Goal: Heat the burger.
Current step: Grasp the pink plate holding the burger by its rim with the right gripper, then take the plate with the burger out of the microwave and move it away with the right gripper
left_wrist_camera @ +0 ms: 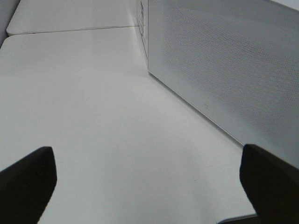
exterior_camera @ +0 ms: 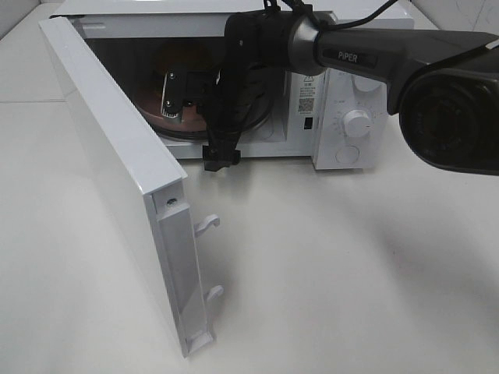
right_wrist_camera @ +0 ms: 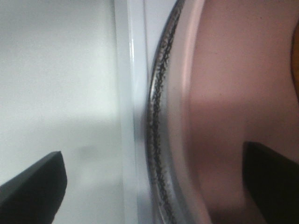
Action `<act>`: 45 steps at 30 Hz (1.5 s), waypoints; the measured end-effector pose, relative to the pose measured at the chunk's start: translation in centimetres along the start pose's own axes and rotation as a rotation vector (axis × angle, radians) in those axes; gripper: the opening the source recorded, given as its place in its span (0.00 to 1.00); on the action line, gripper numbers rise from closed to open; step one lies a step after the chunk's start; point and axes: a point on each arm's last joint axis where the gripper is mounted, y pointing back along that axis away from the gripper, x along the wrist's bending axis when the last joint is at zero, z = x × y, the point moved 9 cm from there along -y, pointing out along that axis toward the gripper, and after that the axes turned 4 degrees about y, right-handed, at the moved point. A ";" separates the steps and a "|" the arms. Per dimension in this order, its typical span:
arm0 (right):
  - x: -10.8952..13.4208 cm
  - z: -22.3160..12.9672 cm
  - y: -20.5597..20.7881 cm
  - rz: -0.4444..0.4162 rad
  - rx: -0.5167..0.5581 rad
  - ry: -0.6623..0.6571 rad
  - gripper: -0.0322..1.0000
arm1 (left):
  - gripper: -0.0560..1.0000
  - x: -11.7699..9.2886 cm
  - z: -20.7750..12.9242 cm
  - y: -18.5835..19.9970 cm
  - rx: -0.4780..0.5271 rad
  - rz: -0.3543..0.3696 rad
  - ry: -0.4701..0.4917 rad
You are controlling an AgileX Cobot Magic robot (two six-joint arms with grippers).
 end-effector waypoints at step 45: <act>1.4 0.7 2.2 0.108 -0.011 0.027 0.08 | 0.99 0.0 0.0 0.0 0.000 0.000 0.000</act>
